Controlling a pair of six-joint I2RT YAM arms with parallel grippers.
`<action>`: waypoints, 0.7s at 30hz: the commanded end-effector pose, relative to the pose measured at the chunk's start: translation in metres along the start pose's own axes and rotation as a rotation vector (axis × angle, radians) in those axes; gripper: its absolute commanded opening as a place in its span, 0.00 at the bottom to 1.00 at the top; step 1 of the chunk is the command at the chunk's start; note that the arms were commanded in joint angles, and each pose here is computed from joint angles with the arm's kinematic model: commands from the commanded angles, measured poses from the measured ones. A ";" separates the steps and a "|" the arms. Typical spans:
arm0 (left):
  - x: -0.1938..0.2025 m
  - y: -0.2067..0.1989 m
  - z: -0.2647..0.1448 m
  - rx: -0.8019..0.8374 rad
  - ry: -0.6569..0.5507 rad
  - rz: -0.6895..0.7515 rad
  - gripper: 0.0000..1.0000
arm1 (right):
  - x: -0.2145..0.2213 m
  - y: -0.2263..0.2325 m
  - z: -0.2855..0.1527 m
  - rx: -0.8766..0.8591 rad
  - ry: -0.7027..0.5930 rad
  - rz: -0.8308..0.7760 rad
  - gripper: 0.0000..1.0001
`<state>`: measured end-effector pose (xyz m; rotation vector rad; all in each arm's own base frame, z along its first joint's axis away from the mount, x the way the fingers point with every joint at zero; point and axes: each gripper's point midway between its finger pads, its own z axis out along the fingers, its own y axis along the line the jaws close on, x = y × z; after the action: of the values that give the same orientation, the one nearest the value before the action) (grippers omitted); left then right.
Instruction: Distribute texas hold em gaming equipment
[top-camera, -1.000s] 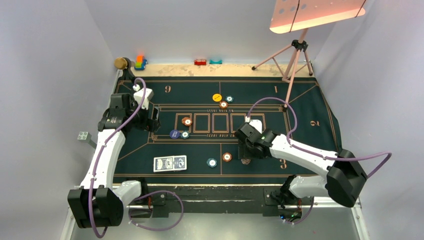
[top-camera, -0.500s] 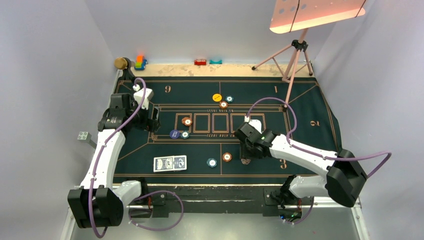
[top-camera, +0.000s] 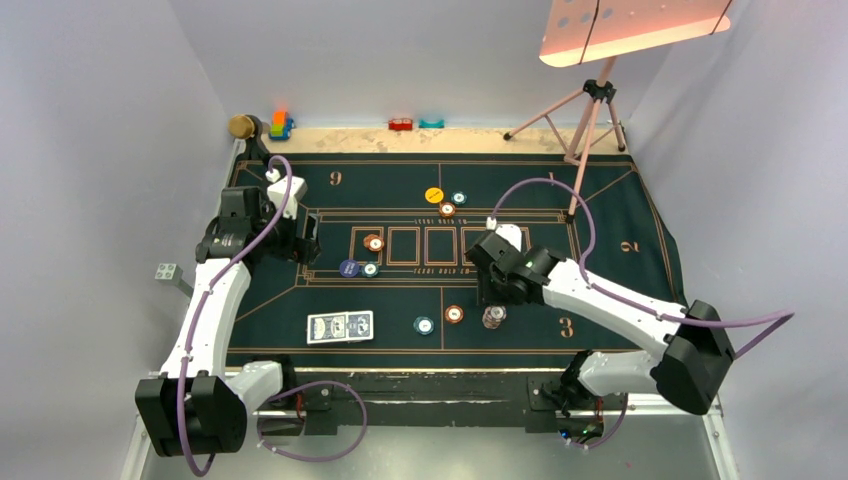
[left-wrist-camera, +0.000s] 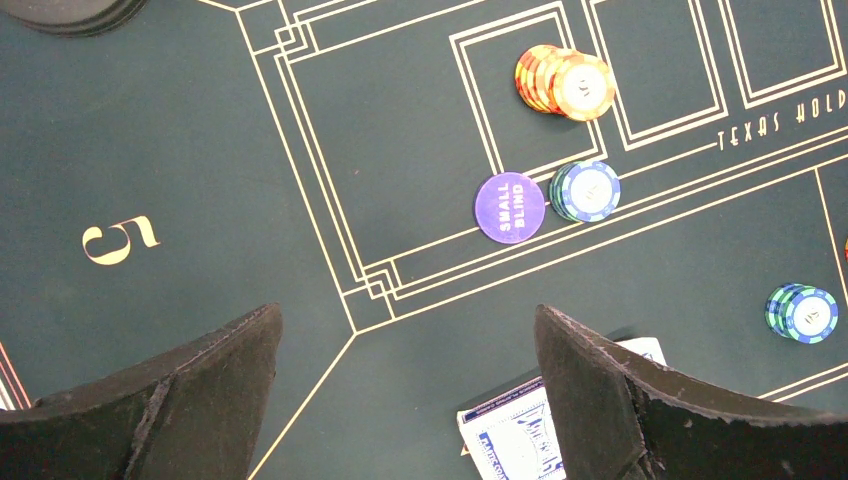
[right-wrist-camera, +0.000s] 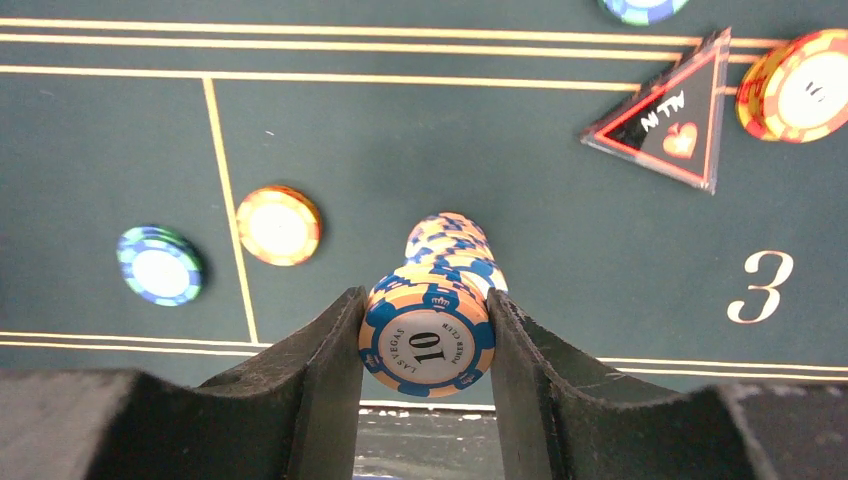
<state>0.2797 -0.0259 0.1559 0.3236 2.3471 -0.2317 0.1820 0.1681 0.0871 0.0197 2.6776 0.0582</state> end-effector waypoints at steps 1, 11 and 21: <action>-0.009 0.003 -0.005 -0.010 -0.043 0.017 1.00 | -0.033 0.014 -0.022 -0.032 -0.085 -0.012 0.02; -0.009 0.005 -0.003 -0.023 -0.036 0.007 1.00 | -0.075 0.093 -0.009 -0.129 -0.116 -0.134 0.00; -0.007 0.007 -0.003 -0.029 -0.033 0.014 1.00 | -0.113 0.188 0.040 -0.208 -0.154 -0.267 0.00</action>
<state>0.2798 -0.0244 0.1555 0.3195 2.3497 -0.2221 0.2751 0.3164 0.0912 -0.3188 2.5905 0.1319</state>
